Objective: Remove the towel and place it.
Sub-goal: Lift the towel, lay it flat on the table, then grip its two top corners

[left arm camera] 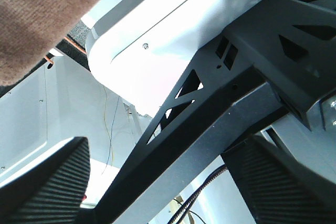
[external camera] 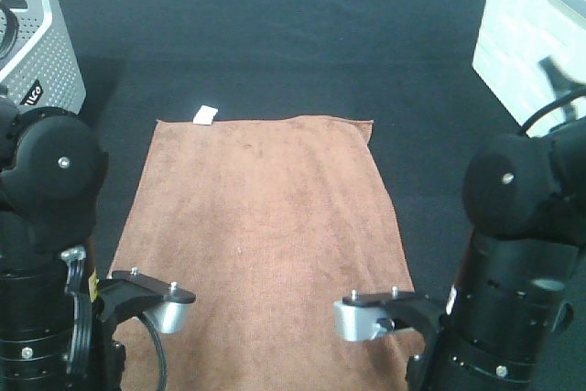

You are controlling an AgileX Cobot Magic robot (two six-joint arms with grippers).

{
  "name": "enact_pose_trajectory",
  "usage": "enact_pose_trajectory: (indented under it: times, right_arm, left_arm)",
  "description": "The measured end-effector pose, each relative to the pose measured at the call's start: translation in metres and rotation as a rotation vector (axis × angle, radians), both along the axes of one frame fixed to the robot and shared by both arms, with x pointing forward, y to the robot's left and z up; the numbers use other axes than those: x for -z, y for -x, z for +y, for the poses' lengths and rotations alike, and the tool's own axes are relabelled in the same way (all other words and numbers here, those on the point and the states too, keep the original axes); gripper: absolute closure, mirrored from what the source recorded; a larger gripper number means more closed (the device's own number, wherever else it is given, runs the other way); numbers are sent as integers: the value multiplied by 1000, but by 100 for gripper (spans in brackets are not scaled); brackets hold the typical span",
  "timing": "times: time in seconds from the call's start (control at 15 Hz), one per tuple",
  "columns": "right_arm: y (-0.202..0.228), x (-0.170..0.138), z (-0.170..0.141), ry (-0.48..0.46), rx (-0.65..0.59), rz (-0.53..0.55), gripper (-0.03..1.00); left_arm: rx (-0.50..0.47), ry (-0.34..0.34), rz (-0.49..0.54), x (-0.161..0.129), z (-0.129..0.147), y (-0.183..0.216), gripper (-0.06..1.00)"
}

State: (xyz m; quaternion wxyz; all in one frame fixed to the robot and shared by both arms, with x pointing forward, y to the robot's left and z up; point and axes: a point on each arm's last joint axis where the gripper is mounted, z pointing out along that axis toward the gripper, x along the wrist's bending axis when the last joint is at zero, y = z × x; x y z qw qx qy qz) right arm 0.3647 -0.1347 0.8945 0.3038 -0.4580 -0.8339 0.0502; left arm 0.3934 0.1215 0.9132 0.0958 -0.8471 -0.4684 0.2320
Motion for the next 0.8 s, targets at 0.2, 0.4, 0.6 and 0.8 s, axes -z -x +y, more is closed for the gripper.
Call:
enact_pose_trajectory:
  times: [0.2, 0.4, 0.6, 0.8]
  right_arm:
    - [-4, -16, -2, -1, -15, -88, 23]
    - [-18, -45, -4, 30, -16, -254, 23]
    - [-39, -68, -13, 51, 27, -397, 23]
    - [-103, -108, -66, 36, 274, -545, 23]
  left_arm:
    - [14, -5, 31, -5, -1, 0, 19]
    - [38, 27, 7, -20, -12, -13, 19]
    - [85, 46, -97, -36, -20, -30, 19]
    - [54, 35, -324, -73, -9, -79, 19]
